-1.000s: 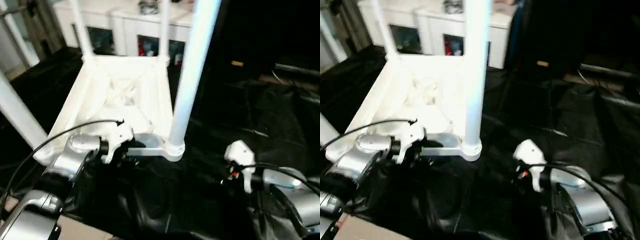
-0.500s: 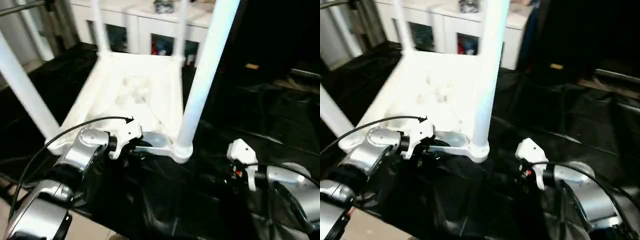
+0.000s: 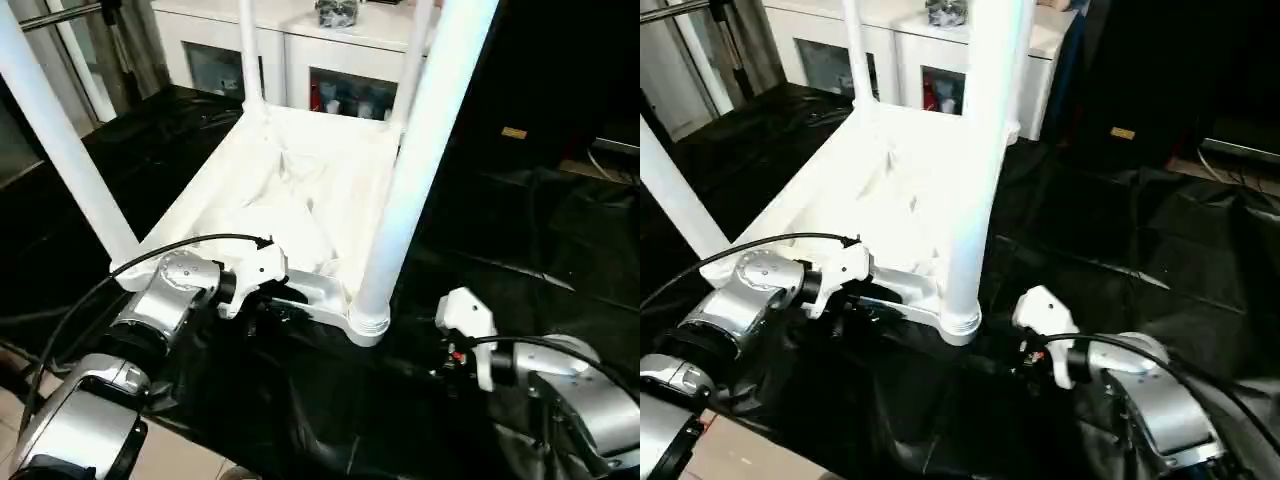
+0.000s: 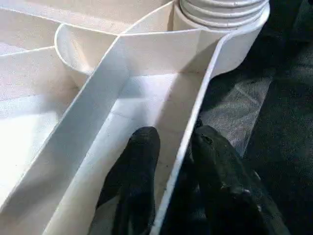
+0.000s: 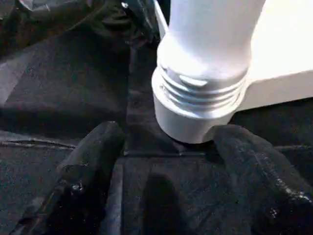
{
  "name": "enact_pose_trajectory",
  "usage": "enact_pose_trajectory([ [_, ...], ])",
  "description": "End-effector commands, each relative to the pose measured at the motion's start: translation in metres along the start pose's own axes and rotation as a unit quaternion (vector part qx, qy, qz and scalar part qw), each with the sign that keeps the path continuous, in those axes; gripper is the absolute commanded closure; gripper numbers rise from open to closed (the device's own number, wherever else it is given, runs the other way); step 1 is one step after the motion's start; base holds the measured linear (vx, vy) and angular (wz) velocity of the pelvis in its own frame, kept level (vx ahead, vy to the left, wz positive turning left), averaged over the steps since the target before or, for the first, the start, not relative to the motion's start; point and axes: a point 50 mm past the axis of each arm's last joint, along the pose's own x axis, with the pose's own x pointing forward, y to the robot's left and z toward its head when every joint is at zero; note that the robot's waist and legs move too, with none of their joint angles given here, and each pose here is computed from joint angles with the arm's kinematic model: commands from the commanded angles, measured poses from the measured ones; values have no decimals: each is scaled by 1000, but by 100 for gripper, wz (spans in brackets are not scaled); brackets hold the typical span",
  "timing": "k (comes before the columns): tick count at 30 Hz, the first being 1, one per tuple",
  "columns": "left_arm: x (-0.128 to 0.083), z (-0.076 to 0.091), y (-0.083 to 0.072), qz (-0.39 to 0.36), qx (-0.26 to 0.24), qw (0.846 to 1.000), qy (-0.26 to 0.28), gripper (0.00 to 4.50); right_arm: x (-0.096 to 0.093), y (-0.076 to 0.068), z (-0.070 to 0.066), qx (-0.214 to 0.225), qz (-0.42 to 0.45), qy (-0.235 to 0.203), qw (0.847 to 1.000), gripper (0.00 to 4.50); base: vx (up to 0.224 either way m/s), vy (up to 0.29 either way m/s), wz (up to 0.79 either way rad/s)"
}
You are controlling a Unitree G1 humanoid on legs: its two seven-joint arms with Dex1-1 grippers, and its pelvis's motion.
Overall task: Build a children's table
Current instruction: Rotate leg to tighten
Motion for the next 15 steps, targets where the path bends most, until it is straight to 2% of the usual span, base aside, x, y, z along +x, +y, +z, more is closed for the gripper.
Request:
enact_pose_trajectory([
  [1, -4, 11, 5, 1, 38, 999, -1, 280, 2, -2, 4, -12, 3, 0, 1000, 98, 0, 0, 0],
  [3, -7, 14, 4, 8, 61, 998, -13, 280, 6, -1, 5, -14, 13, 1, 1000, 98, 0, 0, 0],
  [10, -2, 24, 4, -13, 73, 997, -26, 280, 3, -7, 7, -24, 18, 11, 999, 98, 0, 0, 0],
  [15, 5, 20, 2, -31, 75, 997, -14, 280, -2, -7, 4, -19, -1, 7, 1000, 98, 0, 0, 0],
])
